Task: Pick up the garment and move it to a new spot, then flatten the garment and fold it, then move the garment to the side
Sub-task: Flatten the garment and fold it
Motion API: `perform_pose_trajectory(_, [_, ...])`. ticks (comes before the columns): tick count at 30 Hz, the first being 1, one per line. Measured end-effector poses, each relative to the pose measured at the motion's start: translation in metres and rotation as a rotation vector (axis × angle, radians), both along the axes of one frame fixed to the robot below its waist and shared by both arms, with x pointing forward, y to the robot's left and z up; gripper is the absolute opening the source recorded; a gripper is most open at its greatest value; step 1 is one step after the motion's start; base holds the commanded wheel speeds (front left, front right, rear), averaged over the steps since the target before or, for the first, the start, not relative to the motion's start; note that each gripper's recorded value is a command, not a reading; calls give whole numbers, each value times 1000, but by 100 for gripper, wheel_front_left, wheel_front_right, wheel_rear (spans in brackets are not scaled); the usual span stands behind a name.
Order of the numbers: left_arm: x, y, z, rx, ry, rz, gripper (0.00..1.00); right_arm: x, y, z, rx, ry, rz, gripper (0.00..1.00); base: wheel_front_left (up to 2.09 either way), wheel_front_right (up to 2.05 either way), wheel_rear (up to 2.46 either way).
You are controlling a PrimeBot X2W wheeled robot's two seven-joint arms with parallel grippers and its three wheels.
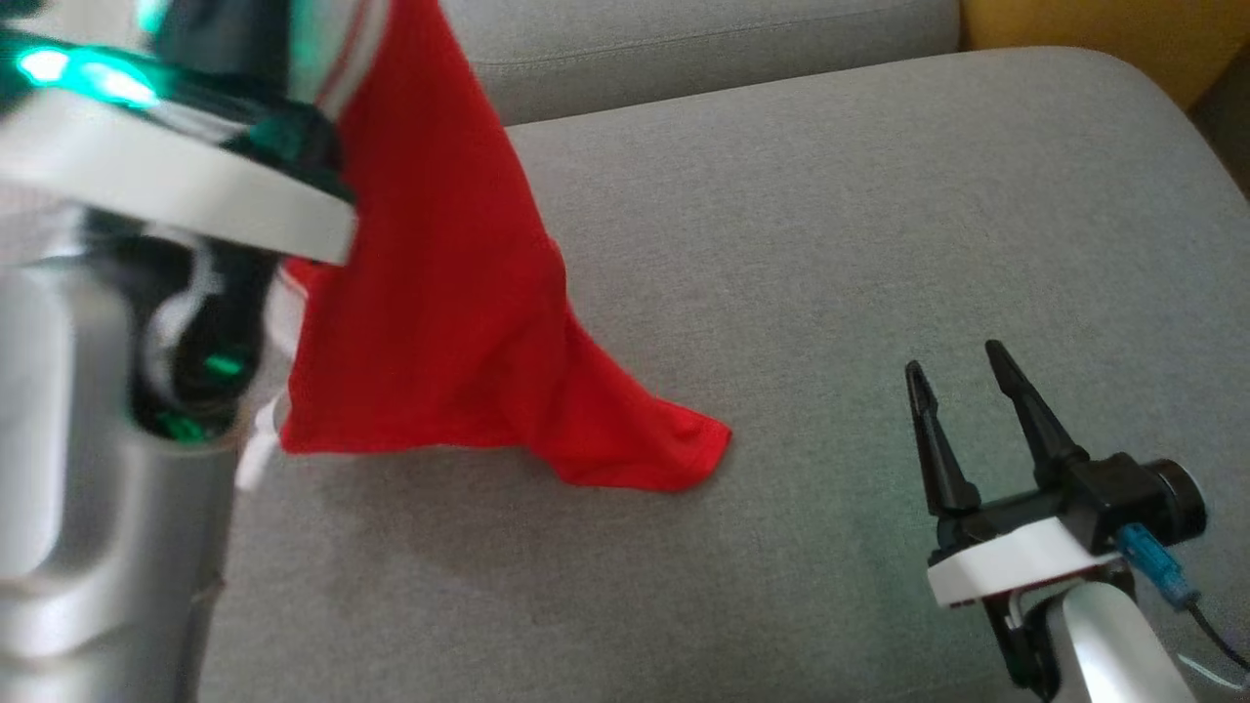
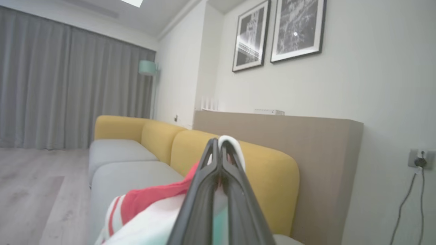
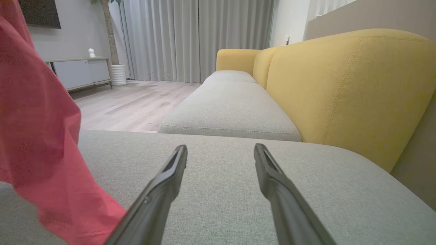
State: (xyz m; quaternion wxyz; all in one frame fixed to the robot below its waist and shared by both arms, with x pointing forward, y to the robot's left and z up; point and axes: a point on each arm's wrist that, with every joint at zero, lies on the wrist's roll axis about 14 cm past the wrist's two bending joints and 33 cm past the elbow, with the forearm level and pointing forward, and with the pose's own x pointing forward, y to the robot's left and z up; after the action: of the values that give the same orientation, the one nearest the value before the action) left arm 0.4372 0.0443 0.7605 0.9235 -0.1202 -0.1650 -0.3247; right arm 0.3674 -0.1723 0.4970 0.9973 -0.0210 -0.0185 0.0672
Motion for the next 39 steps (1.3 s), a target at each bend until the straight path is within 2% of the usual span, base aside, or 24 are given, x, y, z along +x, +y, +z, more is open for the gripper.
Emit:
perform_pose_trajectory(5, [4,-56,-53,71,162,-149,0,-2,-1,-2,2,7,-6,100,0,0,0])
perform_pose_trajectory(12, [-10,-149,-142,143,396,-392,0,14,-5,7,2,-16,-15,100,0,0,0])
perform_pose_trajectory(13, [-10,-149,-142,143,396,-392,0,14,-5,7,2,-16,-15,100,0,0,0])
perform_pose_trajectory(18, [-36,-216,-202,279,470,-582,0,19,-15,8,27,-11,-59,100,0,0,0])
perform_pose_trajectory(23, [-65,-259,-230,324,492,-751,0,16,-33,9,27,-7,-118,100,0,0,0])
perform_pose_trajectory(24, [-71,-266,-234,331,482,-776,6,14,-37,7,28,0,-131,100,0,0,0])
perform_pose_trajectory(25, [-74,-272,-237,333,474,-787,42,12,-40,5,36,8,-142,100,0,0,0])
perform_pose_trajectory(27, [-79,-282,-243,345,461,-808,100,7,-47,3,41,18,-168,100,0,0,0])
perform_pose_trajectory(33, [-94,-288,-260,425,381,-815,100,3,-58,6,31,7,-205,100,0,0,0])
perform_pose_trajectory(39, [-82,-274,-243,380,329,-715,100,6,-54,15,18,-31,-191,100,0,0,0])
